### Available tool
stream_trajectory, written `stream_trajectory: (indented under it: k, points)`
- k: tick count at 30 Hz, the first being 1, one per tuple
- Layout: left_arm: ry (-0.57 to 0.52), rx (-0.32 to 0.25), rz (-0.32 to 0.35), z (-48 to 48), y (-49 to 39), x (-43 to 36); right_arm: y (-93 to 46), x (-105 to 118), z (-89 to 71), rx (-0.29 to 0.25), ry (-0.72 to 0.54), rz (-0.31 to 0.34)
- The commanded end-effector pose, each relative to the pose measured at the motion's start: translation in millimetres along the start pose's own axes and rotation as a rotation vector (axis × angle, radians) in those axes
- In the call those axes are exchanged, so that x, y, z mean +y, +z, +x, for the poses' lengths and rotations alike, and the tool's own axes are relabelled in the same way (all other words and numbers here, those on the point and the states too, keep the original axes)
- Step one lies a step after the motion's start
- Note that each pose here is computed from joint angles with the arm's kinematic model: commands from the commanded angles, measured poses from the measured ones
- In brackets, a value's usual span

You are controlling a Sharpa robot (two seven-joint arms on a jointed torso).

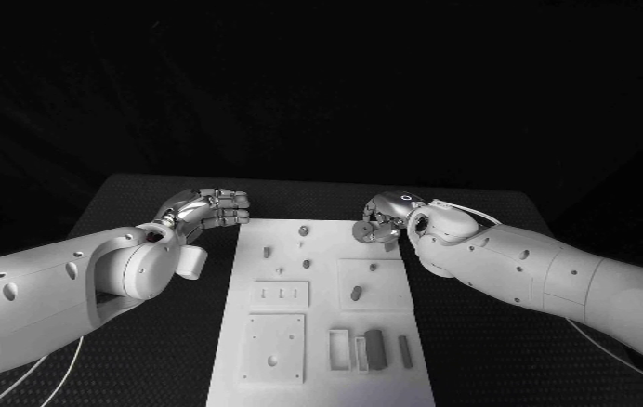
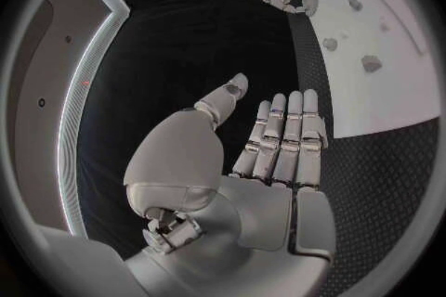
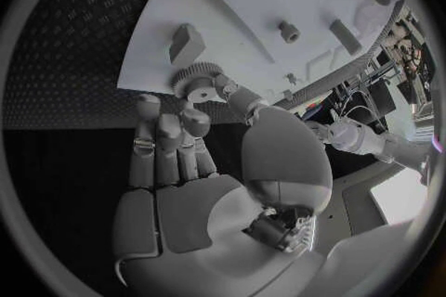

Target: Assemble the parts on the task board

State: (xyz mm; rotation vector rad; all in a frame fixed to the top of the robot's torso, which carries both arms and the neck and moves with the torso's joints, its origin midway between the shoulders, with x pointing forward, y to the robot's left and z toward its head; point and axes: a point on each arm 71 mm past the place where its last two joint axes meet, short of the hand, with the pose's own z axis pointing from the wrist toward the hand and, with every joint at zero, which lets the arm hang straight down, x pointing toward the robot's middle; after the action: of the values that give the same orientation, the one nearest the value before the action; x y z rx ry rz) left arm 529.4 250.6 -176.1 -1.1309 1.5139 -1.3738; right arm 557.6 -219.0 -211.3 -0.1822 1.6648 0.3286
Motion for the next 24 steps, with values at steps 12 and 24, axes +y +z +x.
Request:
stream_trajectory:
  k: [12,24]
  points:
    - [-0.009,0.017,0.009,2.5,-0.2,-1.4,0.0,1.8,7.0,0.043,-0.009,-0.01]
    - [-0.009,0.015,0.006,1.4,-1.0,-1.2,0.3,1.9,7.7,0.044,-0.052,0.001]
